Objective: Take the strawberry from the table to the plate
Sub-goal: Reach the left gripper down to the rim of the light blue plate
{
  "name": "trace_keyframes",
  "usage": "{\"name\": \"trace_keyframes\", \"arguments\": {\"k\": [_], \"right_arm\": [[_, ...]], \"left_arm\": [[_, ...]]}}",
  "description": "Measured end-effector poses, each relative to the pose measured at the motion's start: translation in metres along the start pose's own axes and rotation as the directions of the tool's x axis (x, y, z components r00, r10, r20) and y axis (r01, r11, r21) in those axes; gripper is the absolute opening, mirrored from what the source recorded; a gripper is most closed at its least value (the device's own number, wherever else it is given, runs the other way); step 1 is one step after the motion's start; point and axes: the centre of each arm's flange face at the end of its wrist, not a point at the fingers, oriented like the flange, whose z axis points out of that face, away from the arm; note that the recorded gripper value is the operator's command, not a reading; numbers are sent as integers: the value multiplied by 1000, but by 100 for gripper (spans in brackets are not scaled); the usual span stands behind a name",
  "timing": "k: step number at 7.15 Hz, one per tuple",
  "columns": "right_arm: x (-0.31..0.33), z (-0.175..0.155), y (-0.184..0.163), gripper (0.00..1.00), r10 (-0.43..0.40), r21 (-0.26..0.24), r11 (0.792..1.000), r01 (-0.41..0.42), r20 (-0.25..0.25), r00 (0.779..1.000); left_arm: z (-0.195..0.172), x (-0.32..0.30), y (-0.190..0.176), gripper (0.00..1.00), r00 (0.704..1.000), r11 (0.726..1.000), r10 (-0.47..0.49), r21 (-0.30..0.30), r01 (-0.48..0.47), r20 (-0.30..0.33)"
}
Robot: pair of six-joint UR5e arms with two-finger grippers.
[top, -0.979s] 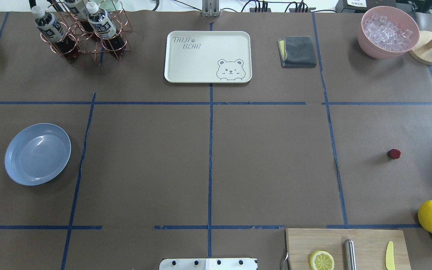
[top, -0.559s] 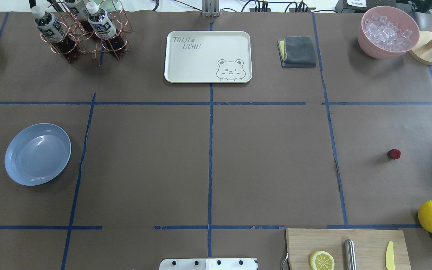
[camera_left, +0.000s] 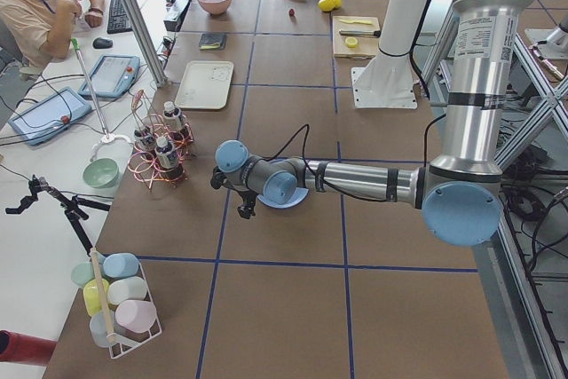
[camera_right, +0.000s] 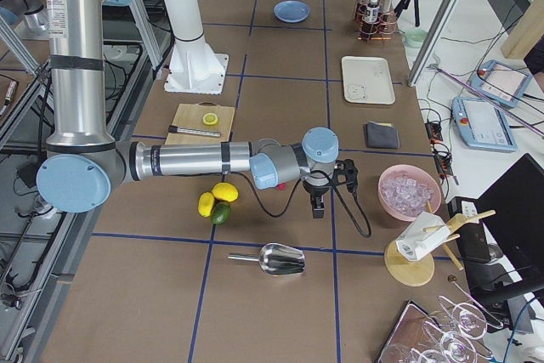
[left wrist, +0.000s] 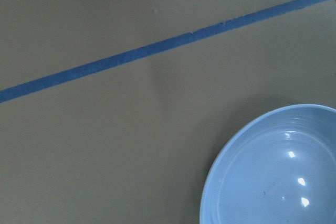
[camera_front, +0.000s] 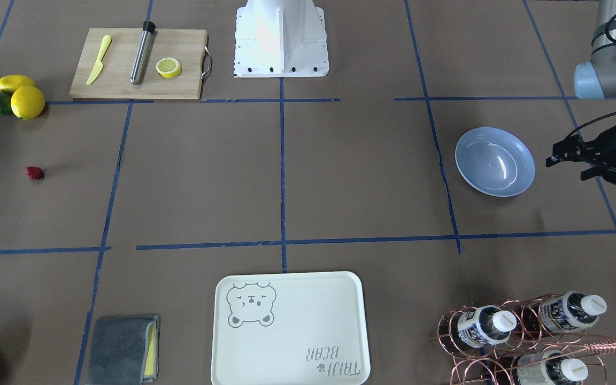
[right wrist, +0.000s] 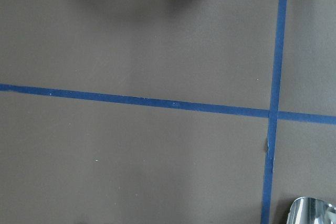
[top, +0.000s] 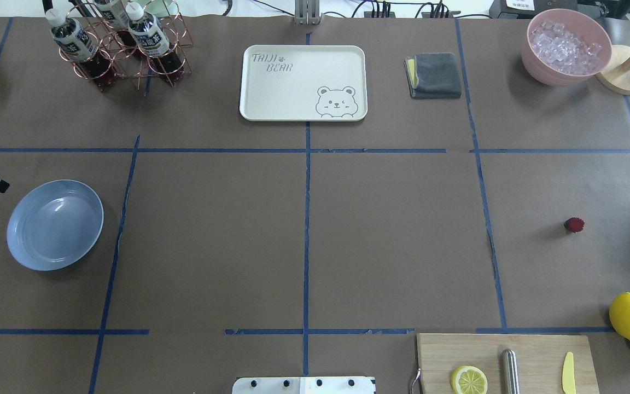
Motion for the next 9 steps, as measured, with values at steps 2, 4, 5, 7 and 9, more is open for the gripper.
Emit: {"name": "trace_keyframes", "arguments": {"k": [2,4,5,7,9], "right_arm": [[-4,0,3,100,-10,-1,1000,10,0,1000],[-4,1,4,100,-5,-4,1000,5,0,1000],[-3,2,5,100,-3,-6,1000,3,0,1000],[-3,2,5,100,-1,-7,1000,1,1,1000],[-3,2,5,100,-1,-6,1000,1,1,1000]], "left_arm": [[30,13,2,90,1000,1000,-6,-28,7,19],[46,17,2,67,999,999,9,-41,-7,46],[50,19,2,67,999,999,13,-46,-11,48],[54,18,2,67,999,998,14,-54,-11,50],[59,21,3,67,999,998,19,-62,-16,49]]}}
